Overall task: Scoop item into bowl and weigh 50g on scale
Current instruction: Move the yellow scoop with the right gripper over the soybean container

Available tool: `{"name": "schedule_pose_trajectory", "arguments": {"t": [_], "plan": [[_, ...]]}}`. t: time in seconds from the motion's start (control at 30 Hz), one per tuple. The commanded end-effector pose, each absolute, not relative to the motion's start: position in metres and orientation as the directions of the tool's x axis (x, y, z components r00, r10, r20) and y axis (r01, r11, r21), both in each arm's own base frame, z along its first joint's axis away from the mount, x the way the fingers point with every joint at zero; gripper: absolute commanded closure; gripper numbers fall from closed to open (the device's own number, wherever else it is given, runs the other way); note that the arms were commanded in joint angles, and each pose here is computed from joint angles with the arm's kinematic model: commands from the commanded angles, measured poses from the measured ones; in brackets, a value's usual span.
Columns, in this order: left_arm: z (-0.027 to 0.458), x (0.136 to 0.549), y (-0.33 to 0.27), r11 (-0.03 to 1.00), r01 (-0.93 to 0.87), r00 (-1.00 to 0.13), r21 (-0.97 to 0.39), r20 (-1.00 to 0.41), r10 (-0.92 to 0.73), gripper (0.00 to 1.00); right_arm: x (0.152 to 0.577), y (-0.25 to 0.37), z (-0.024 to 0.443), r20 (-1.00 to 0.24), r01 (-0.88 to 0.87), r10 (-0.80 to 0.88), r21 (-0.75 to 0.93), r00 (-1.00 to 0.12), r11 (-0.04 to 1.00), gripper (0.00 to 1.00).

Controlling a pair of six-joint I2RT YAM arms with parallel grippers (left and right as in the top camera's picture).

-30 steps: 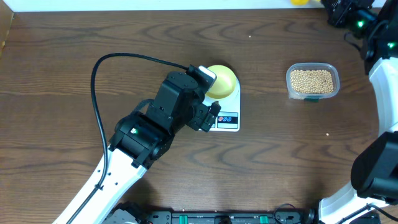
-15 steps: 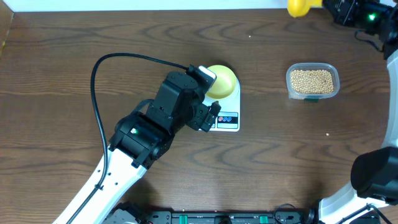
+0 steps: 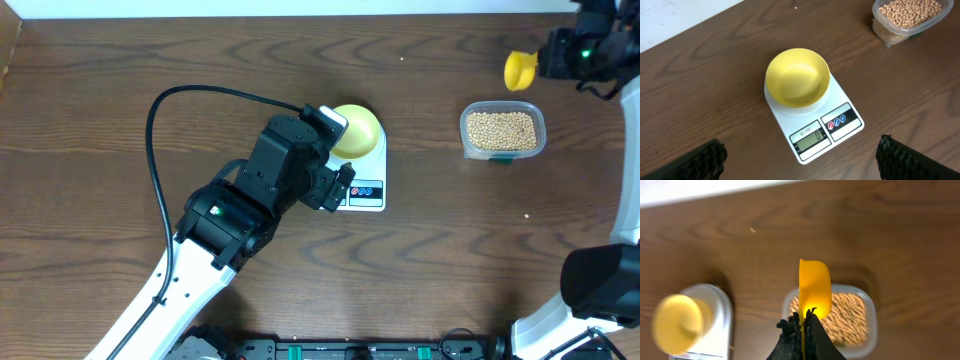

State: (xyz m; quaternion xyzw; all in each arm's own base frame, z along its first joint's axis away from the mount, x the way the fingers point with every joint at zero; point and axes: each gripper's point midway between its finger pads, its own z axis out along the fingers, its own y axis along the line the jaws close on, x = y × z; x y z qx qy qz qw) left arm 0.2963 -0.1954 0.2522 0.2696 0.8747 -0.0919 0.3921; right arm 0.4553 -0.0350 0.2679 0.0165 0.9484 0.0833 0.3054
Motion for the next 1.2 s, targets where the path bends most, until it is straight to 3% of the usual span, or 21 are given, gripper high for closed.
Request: {"name": "schedule_pose_trajectory", "arguments": {"t": [0.0,0.3,0.83,1.17], "plan": [[0.248,0.295,-0.194,0.839,0.541,-0.551,0.062,-0.727,0.409,0.03,0.452,-0.039,0.27,-0.569,-0.025,-0.018,0.005,-0.822,1.0,0.99],[0.248,0.295,-0.194,0.839,0.541,-0.551,0.062,-0.727,0.409,0.03,0.449,-0.046,0.268,-0.538,0.005,-0.081,-0.156,-0.839,0.988,0.98],[0.248,0.295,-0.194,0.839,0.541,-0.551,0.062,-0.727,0.409,0.03,0.432,-0.04,0.219,-0.426,0.025,-0.026,-0.115,-0.904,0.993,0.98],[0.248,0.295,-0.194,0.839,0.541,-0.551,0.062,-0.727,0.409,0.03,0.432,-0.035,0.212,-0.401,-0.095,-0.155,-0.164,-0.903,0.982,0.99]]}}
